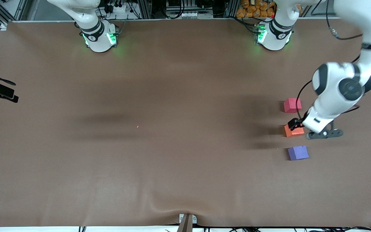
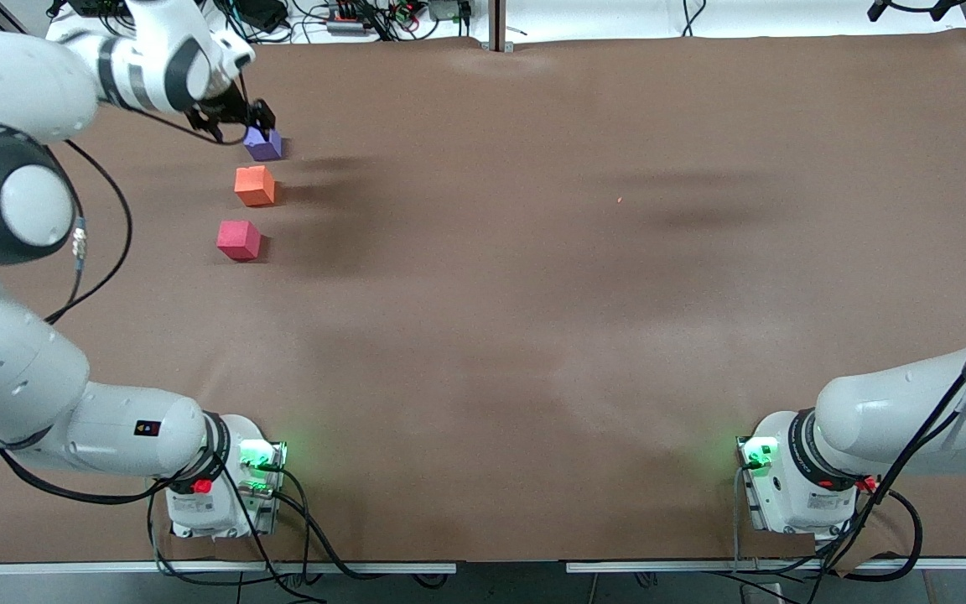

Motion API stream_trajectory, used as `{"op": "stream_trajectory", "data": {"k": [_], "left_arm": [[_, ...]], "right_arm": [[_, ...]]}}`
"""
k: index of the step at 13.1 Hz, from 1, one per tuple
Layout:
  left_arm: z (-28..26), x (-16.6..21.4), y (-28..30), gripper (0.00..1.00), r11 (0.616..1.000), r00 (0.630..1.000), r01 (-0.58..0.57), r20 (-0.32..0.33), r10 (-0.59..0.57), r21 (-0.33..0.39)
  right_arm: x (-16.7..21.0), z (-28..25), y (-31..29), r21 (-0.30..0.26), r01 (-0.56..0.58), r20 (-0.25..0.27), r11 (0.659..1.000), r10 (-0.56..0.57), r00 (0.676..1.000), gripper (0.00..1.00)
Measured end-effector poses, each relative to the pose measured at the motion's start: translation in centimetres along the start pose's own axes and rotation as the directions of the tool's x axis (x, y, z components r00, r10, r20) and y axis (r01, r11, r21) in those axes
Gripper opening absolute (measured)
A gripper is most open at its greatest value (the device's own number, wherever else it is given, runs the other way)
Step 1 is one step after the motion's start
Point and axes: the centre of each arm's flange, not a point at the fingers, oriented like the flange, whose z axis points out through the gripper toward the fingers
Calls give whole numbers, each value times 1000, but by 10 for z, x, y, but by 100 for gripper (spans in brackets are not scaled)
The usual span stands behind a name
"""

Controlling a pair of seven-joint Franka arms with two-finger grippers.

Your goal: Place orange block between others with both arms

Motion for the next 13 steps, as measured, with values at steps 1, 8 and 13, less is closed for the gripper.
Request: {"op": "stream_trajectory", "data": {"k": [1,8,13], "left_arm": [[-39,-4,6,100,1000,1000,-11,24,11,5],[-236,-15,0,100,999,987,0,158,-6,42],[-253,-6,-61,100,996,986,83,147,-80,-16]], "right_arm": [[0,0,-2,-2,4,1,1000,-4,1000,100],[1,0,-15,-17,28,2,999,-28,1000,100],[2,0,-15,-17,28,2,999,-28,1000,100]]}}
